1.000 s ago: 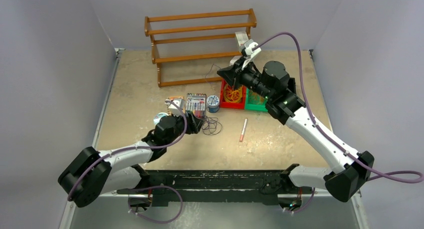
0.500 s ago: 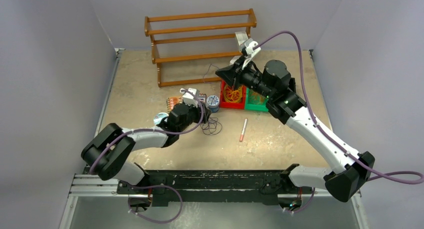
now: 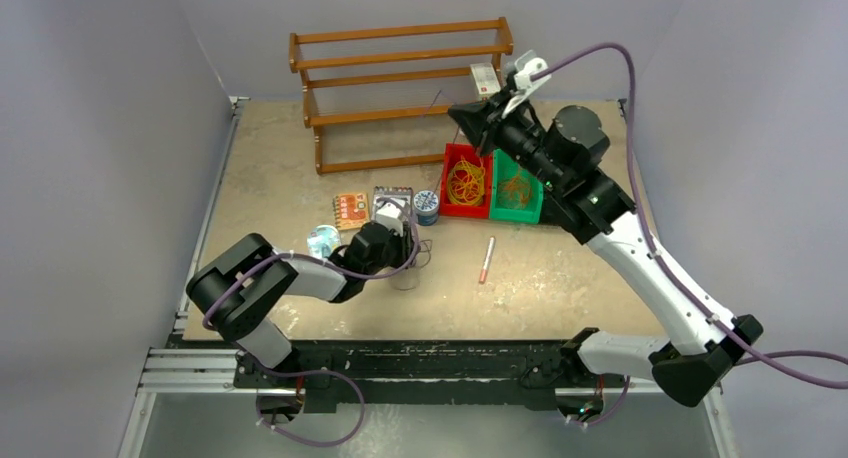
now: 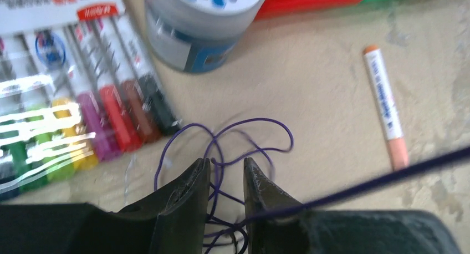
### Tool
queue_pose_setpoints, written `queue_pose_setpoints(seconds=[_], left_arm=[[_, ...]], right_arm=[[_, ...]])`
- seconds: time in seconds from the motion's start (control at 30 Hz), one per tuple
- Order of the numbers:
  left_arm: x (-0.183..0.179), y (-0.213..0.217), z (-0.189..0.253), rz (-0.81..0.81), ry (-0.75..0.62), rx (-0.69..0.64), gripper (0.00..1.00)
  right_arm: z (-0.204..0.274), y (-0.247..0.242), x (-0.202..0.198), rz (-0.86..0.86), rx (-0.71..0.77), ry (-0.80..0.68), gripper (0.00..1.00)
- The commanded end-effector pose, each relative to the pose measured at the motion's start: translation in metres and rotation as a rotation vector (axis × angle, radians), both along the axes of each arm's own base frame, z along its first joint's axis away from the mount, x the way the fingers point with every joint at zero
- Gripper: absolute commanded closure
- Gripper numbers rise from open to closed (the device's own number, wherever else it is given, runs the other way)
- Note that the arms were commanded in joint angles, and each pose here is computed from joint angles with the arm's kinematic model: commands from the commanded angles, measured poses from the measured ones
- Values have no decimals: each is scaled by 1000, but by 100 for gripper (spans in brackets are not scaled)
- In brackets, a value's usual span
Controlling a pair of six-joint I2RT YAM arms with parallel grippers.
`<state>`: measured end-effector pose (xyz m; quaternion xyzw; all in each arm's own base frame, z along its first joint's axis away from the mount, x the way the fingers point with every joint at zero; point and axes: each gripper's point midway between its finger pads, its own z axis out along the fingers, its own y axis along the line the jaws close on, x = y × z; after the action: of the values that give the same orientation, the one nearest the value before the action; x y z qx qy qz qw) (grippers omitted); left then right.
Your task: Untangle the cables
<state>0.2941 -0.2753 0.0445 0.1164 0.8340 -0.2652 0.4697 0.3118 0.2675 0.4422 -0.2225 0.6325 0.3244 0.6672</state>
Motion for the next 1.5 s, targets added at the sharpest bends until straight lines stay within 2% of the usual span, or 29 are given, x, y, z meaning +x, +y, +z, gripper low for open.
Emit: queue_pose_setpoints(seconds=[0.0, 0.17, 0.47, 0.8, 1.23, 1.47], left_arm=[[-11, 12, -8, 29, 13, 2, 73], [-21, 21, -22, 37, 44, 29, 73], [-28, 33, -33, 62, 62, 54, 73], [-32, 41, -39, 85, 75, 61, 73], [-29, 54, -49, 164, 96, 94, 75], [-27, 64, -57, 222, 114, 123, 78]], right_arm=[[79, -51, -4, -212, 48, -190, 100], [120, -91, -6, -382, 80, -262, 100], [163, -153, -11, -654, 89, -336, 100], [219, -222, -43, -924, 163, -438, 100], [273, -289, -101, -1154, 212, -563, 100], [295, -310, -128, -1202, 248, -622, 100]])
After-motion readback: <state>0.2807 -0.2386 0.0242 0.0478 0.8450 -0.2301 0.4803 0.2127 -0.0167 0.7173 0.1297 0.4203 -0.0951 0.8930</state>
